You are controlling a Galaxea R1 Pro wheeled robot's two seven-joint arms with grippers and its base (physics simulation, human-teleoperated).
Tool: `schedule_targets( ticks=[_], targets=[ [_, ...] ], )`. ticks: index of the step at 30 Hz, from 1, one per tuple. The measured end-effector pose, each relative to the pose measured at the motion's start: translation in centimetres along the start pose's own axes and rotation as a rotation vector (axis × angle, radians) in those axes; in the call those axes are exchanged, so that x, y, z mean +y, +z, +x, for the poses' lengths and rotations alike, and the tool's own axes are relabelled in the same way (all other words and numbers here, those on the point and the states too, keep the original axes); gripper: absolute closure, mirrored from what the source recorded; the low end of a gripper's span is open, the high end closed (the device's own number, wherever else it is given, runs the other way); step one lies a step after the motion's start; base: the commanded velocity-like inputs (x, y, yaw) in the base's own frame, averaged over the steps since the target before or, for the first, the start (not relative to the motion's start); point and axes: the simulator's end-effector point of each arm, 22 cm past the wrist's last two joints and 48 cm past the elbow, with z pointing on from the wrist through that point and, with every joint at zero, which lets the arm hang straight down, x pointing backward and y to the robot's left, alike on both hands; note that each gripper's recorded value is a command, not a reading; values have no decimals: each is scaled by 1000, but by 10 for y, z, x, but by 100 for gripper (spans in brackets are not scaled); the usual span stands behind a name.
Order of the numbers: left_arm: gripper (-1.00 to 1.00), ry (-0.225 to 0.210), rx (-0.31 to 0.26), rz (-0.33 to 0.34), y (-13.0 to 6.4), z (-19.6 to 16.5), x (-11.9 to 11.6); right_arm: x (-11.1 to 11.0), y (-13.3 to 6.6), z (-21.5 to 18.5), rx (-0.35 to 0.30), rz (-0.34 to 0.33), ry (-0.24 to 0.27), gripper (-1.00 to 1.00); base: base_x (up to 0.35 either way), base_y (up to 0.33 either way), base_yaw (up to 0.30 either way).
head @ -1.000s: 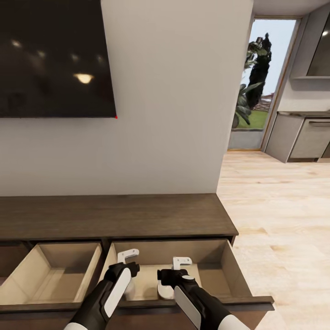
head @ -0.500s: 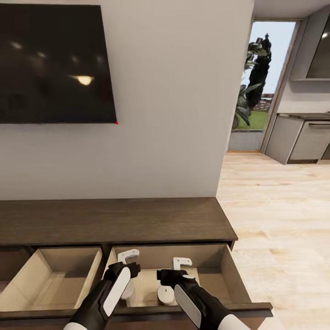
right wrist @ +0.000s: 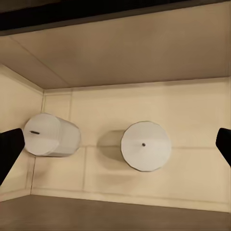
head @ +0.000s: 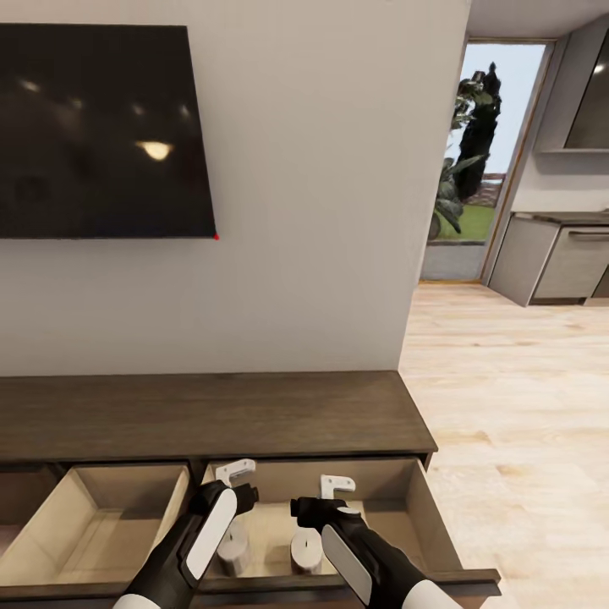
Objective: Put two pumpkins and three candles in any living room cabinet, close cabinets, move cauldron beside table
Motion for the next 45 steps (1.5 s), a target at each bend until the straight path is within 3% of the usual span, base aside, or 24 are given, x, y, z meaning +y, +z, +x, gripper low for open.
schedule_targets(
  ticks=[34, 42, 45],
  targets=[
    [-100, -1, 1, -1, -55, -45, -9, 16, -45, -53, 2, 0, 3, -100, -50, 0, 0],
    [-100, 0, 1, -2, -68, -55, -11, -1, -54, -69, 8, 46, 108, -100, -4, 0, 0],
    [-100, 1, 1, -2, -72, -58, -12, -5, -58, -74, 9, 60, 124, -100, 0, 0, 0]
  ],
)
